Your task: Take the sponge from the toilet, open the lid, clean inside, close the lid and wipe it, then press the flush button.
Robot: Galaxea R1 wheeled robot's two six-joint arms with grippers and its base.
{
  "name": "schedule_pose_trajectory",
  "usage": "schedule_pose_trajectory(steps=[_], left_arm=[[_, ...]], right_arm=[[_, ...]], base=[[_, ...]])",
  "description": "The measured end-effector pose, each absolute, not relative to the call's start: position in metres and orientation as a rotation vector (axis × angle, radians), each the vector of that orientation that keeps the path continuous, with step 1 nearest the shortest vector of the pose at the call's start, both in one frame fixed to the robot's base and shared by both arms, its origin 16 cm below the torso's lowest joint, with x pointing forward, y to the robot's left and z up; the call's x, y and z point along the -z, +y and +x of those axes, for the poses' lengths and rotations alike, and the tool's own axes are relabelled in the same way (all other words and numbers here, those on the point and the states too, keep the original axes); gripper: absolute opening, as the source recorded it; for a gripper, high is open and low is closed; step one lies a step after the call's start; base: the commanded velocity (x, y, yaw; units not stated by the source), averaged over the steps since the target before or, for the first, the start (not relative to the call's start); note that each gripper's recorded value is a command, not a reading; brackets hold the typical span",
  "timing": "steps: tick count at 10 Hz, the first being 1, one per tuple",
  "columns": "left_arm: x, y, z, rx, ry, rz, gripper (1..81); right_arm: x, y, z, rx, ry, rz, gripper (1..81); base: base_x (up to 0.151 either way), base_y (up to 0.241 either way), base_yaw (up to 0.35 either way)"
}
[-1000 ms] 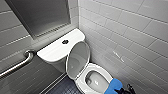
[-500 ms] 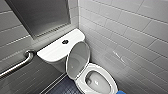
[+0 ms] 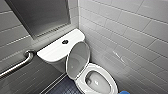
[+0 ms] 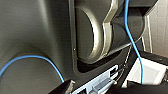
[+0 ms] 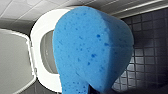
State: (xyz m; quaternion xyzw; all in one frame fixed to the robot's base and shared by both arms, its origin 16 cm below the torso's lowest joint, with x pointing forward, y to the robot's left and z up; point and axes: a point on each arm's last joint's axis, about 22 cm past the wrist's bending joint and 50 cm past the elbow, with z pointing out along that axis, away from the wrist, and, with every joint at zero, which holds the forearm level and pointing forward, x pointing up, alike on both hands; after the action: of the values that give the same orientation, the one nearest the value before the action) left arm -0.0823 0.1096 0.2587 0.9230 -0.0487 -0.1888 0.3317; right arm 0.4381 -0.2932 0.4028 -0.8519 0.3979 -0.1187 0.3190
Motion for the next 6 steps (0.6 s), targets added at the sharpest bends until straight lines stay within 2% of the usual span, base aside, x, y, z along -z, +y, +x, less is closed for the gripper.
schedule_pose_trajectory(steps=[3,6], left_arm=[[-0.259,0.110,-0.082,0.493,-0.126,2.413,81.1],[-0.258,0.111,-0.082,0.494,-0.124,2.414,81.1]], right_arm=[[-0.418,-0.245,0.512,0.344,0.858,-2.156,1.0],[-0.389,-0.226,0.583,0.382,0.721,-2.176,1.0]], base=[[0.000,0.000,0.000],[0.000,0.000,0.000]])
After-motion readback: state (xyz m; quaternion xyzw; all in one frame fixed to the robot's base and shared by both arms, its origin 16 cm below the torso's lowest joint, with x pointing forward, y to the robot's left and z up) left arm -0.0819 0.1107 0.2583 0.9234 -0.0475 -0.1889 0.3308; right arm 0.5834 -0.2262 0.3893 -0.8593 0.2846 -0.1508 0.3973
